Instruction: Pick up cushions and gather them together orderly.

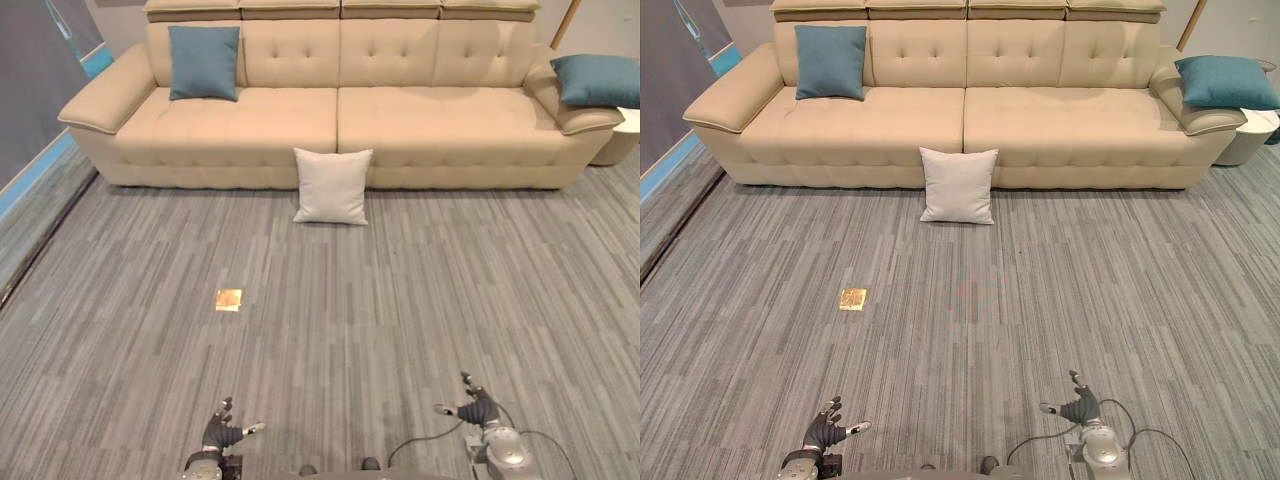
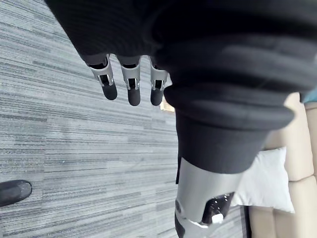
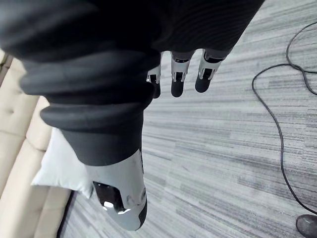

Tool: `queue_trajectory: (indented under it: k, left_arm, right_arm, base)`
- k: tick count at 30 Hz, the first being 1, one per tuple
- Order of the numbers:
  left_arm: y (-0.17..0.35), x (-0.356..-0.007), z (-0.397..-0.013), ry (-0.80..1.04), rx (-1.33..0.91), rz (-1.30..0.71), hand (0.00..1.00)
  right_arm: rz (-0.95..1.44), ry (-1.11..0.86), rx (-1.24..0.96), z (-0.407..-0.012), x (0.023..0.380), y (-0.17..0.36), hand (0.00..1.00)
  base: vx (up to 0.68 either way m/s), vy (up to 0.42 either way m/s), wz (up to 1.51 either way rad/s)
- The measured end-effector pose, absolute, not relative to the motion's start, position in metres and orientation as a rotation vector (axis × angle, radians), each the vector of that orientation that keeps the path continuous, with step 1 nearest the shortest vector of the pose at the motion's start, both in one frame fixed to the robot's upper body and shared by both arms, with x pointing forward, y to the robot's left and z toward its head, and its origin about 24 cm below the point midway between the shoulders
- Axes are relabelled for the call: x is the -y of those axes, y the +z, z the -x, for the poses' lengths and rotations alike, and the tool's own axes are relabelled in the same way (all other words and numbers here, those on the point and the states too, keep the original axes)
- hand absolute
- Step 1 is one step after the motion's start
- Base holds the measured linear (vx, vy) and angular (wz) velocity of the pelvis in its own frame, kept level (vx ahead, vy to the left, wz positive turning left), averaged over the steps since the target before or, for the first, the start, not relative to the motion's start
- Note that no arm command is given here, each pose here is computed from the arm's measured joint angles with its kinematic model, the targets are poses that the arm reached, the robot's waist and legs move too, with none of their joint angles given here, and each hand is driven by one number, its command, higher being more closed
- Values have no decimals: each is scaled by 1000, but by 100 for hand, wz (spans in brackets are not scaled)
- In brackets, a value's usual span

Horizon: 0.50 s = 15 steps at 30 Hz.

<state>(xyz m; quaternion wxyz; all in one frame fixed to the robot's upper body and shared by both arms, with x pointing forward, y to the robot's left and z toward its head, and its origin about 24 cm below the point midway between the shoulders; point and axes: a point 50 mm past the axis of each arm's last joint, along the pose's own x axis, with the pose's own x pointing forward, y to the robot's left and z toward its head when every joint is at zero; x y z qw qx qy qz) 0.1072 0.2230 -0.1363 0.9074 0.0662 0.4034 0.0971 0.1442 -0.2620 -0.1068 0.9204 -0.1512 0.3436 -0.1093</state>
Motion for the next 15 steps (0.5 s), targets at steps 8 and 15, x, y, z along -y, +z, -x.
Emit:
queue_trajectory:
  k: [8, 15]
  left_arm:
    - [-137, -232, -98, 241, -850, -136, 0]
    - [-137, -233, -96, 254, -856, -121, 0]
  right_arm:
    - [262, -291, -776, -129, 272, -115, 0]
    - [207, -343, -795, -126, 277, -118, 0]
  base:
    - [-18, -8, 2]
    - [0, 0, 0]
